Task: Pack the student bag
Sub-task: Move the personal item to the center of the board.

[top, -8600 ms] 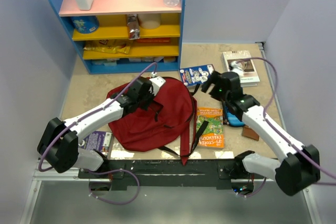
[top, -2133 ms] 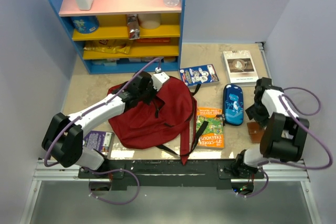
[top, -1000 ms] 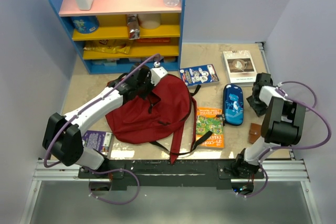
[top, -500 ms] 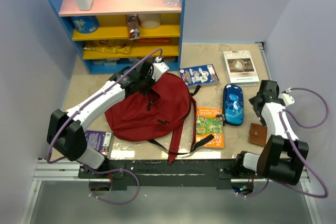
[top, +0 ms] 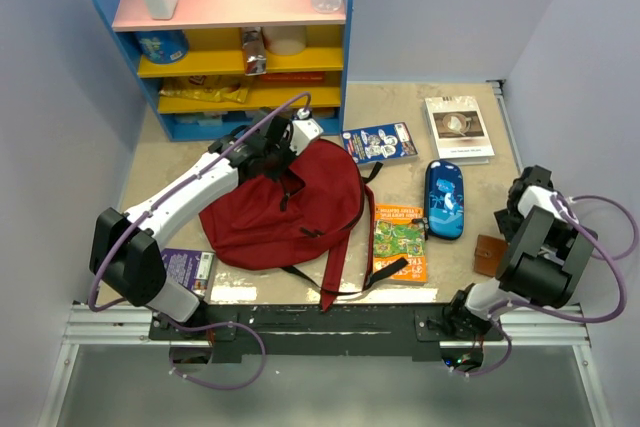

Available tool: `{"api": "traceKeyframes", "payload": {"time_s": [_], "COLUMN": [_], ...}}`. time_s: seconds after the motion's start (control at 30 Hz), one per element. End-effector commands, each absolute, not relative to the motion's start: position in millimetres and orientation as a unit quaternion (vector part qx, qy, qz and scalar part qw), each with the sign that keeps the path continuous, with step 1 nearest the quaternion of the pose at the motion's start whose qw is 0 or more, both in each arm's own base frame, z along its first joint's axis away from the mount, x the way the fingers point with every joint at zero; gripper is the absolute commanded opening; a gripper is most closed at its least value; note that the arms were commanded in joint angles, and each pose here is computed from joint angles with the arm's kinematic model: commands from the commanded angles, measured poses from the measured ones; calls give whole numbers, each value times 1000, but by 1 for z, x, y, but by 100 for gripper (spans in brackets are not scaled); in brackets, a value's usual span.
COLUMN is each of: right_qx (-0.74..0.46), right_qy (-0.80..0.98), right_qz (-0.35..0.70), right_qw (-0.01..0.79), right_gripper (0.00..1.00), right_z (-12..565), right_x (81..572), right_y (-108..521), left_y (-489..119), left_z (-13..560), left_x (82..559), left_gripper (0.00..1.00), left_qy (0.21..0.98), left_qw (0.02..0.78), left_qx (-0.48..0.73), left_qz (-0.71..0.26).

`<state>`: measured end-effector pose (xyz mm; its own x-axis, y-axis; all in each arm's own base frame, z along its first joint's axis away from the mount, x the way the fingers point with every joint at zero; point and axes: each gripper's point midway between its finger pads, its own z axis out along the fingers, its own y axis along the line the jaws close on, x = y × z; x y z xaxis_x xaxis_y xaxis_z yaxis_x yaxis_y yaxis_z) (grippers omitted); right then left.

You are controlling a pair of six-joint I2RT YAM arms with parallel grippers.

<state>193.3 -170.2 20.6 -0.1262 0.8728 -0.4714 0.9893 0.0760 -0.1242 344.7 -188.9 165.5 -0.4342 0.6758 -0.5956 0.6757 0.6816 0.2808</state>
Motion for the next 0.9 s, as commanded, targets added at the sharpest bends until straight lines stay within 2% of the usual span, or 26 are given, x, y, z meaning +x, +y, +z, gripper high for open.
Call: {"api": "traceKeyframes", "payload": {"time_s": [0.0, 0.23, 0.4, 0.43, 0.53, 0.8, 0.87], "right_qx": [675, 684, 684, 675, 663, 617, 603], "right_qy": [686, 687, 697, 709, 723, 761, 773], "right_qz": [-224, -209, -151, -146, -118, -84, -74], "right_qw": [157, 129, 152, 146, 152, 181, 184], "right_gripper": [94, 87, 77, 68, 56, 54, 50], "right_z": [27, 7, 8, 3, 6, 27, 29], "right_x": [184, 170, 178, 174, 176, 183, 186], "right_y": [-189, -174, -155, -149, -130, -93, -78], "left_y": [-199, -202, -204, -203, -202, -202, -202], "left_z": [193, 194, 199, 200, 200, 203, 203], "left_x": [359, 362, 364, 364, 363, 360, 358], "left_gripper": [0, 0, 0, 0, 0, 0, 0], "left_qy": [824, 823, 821, 822, 821, 818, 818], "left_qw": [401, 400, 404, 405, 408, 422, 424], "left_qx": [400, 403, 402, 401, 399, 390, 388], "left_qz": [-9, -10, -11, -12, -11, -20, -21]}}
